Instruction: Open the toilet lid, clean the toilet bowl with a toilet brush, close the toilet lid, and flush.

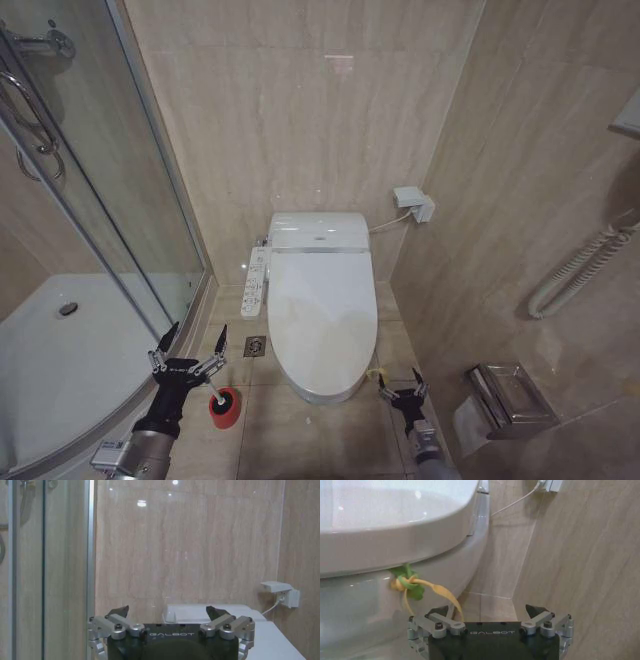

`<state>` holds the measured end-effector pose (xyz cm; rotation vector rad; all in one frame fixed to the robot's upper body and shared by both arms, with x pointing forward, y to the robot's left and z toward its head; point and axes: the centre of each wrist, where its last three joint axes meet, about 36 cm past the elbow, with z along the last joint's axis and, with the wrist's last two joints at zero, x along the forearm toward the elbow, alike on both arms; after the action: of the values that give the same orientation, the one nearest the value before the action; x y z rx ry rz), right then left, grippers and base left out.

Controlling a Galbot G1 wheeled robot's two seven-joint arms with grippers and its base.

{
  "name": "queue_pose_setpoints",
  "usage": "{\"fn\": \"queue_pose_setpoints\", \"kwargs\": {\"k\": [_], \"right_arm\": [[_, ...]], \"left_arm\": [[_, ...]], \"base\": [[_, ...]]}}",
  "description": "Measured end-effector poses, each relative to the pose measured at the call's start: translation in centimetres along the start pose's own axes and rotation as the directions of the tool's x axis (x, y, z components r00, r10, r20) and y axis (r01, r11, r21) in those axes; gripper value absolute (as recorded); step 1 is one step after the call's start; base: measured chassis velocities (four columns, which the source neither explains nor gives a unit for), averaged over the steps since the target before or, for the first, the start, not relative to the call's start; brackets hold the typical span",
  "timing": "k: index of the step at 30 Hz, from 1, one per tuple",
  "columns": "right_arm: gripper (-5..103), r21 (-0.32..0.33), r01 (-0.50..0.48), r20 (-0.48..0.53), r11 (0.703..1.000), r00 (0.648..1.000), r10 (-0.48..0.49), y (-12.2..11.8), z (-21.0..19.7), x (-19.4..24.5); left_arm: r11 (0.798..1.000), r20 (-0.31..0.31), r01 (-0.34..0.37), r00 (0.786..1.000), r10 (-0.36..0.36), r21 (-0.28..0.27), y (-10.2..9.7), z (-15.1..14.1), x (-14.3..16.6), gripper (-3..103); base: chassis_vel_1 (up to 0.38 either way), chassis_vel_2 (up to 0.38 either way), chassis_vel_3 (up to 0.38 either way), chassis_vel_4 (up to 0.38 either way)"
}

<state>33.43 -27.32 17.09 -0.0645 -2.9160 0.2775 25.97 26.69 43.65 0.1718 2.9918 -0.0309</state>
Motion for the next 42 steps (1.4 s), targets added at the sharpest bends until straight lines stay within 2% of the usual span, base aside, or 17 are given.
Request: {"fn": "queue_pose_setpoints", "kwargs": {"k": [16, 17, 24, 25, 33, 34, 39, 40, 42], "right_arm": [[101, 0.003, -0.001, 0.005, 1.000, 1.000, 0.001, 0.1, -0.2, 0.2], [76, 0.002, -0.002, 0.005, 1.000, 1.000, 0.002, 0.1, -0.2, 0.2], [76, 0.004, -0.012, 0.005, 1.000, 1.000, 0.012, 0.5, -0.2, 0.5], [49, 0.004, -0.018, 0.005, 1.000, 1.000, 0.018, 0.5, -0.2, 0.7], [49, 0.002, -0.024, -0.002, 1.000, 1.000, 0.024, 0.6, 0.6, 2.3], [22, 0.000, -0.025, -0.001, 1.000, 1.000, 0.025, 0.7, 0.8, 2.6], [22, -0.006, -0.024, 0.002, 1.000, 1.000, 0.024, 0.6, 1.0, 2.9], [1, -0.008, -0.026, 0.006, 1.000, 1.000, 0.026, 0.6, 0.9, 2.8], [1, -0.009, -0.027, 0.010, 1.000, 1.000, 0.027, 0.6, 0.8, 2.7]], "left_arm": [[1.000, 0.000, 0.000, 1.000, 0.000, 0.000, 0.0, 0.0, 0.0, 100], [1.000, 0.000, 0.000, 1.000, 0.000, 0.000, 0.0, 0.0, 0.0, 100], [1.000, 0.000, 0.000, 1.000, 0.000, 0.000, 0.0, 0.0, 0.0, 100], [1.000, 0.000, 0.000, 1.000, 0.000, 0.000, 0.0, 0.0, 0.0, 100], [1.000, 0.000, 0.000, 1.000, 0.000, 0.000, 0.0, 0.0, 0.0, 100], [1.000, 0.000, 0.000, 1.000, 0.000, 0.000, 0.0, 0.0, 0.0, 100], [1.000, 0.000, 0.000, 1.000, 0.000, 0.000, 0.0, 0.0, 0.0, 100], [1.000, 0.000, 0.000, 1.000, 0.000, 0.000, 0.0, 0.0, 0.0, 100], [1.000, 0.000, 0.000, 1.000, 0.000, 0.000, 0.0, 0.0, 0.0, 100]], "base": [[0.000, 0.000, 0.000, 0.000], [0.000, 0.000, 0.000, 0.000], [0.000, 0.000, 0.000, 0.000], [0.000, 0.000, 0.000, 0.000], [0.000, 0.000, 0.000, 0.000], [0.000, 0.000, 0.000, 0.000], [0.000, 0.000, 0.000, 0.000], [0.000, 0.000, 0.000, 0.000], [0.000, 0.000, 0.000, 0.000]]}}
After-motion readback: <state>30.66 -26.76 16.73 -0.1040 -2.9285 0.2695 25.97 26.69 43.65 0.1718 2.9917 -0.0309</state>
